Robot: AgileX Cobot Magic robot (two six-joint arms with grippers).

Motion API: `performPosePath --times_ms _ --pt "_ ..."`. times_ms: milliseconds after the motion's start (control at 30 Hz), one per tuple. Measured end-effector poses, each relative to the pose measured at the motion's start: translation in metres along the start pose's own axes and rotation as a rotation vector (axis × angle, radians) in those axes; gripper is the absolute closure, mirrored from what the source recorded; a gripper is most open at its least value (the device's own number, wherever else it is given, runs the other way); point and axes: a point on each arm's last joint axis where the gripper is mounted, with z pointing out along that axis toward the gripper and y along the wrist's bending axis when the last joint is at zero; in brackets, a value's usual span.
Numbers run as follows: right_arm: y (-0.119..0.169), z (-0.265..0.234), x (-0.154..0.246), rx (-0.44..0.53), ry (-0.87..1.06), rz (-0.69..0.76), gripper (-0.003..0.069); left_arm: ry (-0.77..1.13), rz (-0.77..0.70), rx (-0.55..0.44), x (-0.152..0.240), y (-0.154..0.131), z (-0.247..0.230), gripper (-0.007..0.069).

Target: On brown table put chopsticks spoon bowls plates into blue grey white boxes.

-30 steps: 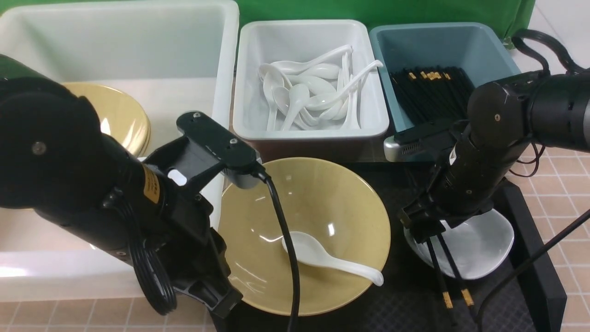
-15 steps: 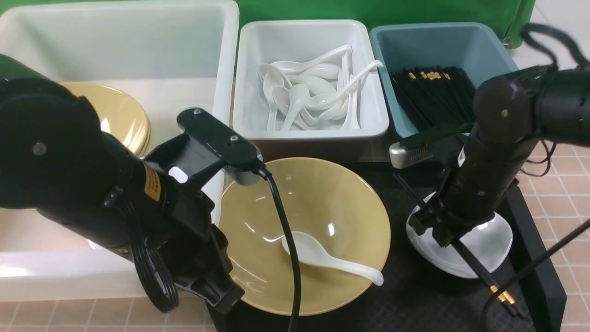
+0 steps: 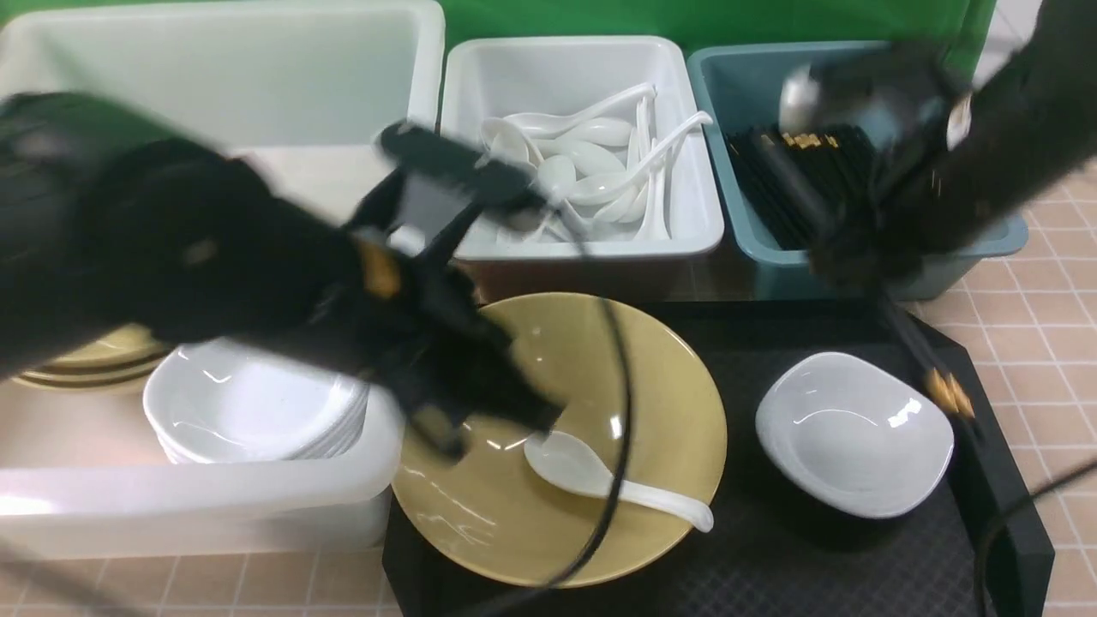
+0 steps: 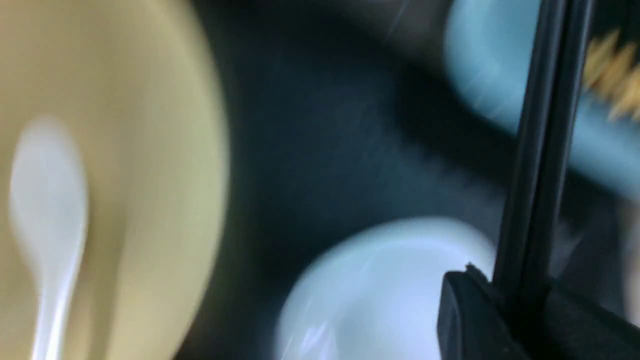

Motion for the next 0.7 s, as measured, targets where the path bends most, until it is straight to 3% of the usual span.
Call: performPosePath --times_ms 233,333,467,533,700 --pt "-0.051 0.013 -0.068 0.084 -0.271 0.145 0.0503 -0.185 0.085 -0.069 -0.093 0.005 0.005 0.0624" --pt "-0.072 0.034 -0.09 0.108 -0.35 0.21 0.0503 -0.23 0.112 -0.101 -0.113 0.006 -0.008 0.0624" --pt "-0.092 0.07 -0.103 0.123 -0.349 0.246 0.0501 -0.205 0.12 -0.116 -0.111 0.007 -0.025 0.0624" --pt "-0.1 0.094 -0.103 0.125 -0.305 0.255 0.0473 -0.179 0.121 -0.121 -0.104 0.007 -0.034 0.0624" --pt "-0.102 0.114 -0.091 0.099 -0.096 0.256 0.0251 -0.127 0.112 -0.141 -0.068 0.008 -0.057 0.0624"
